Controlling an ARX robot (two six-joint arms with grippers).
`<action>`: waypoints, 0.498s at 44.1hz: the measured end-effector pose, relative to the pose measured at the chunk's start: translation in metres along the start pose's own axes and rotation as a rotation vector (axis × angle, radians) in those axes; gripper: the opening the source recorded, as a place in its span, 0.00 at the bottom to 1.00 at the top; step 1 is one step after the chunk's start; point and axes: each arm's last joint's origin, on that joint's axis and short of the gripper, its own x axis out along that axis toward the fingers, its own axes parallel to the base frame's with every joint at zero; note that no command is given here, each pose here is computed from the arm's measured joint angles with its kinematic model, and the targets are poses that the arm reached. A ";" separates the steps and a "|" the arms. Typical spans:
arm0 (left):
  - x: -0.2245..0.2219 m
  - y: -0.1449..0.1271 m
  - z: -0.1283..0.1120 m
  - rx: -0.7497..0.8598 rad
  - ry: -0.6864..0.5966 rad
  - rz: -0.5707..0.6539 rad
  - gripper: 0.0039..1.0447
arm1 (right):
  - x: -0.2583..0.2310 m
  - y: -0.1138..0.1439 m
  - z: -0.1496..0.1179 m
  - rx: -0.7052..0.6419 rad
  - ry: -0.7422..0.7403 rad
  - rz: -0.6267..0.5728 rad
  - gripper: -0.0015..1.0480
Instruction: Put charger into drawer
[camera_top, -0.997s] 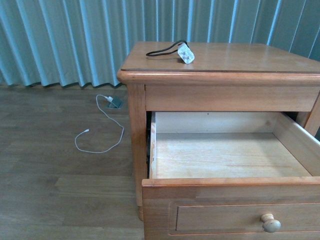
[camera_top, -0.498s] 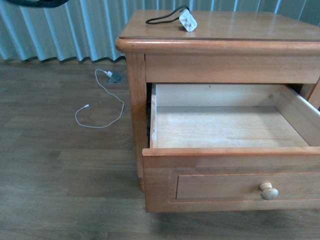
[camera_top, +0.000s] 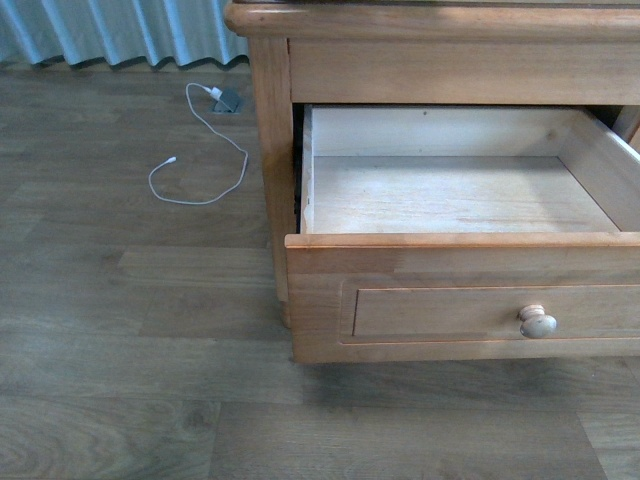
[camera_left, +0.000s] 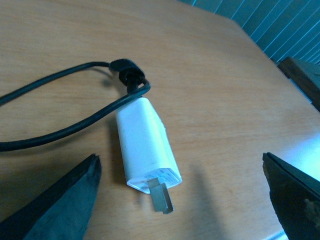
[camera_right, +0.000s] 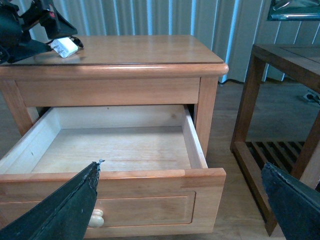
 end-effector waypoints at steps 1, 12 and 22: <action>0.003 0.000 -0.002 0.004 0.001 0.008 0.94 | 0.000 0.000 0.000 0.000 0.000 0.000 0.92; 0.020 -0.002 0.001 -0.030 -0.023 0.021 0.94 | 0.000 0.000 0.000 0.000 0.000 0.000 0.92; 0.031 -0.007 0.002 -0.038 -0.001 0.028 0.94 | 0.000 0.000 0.000 0.000 0.000 0.000 0.92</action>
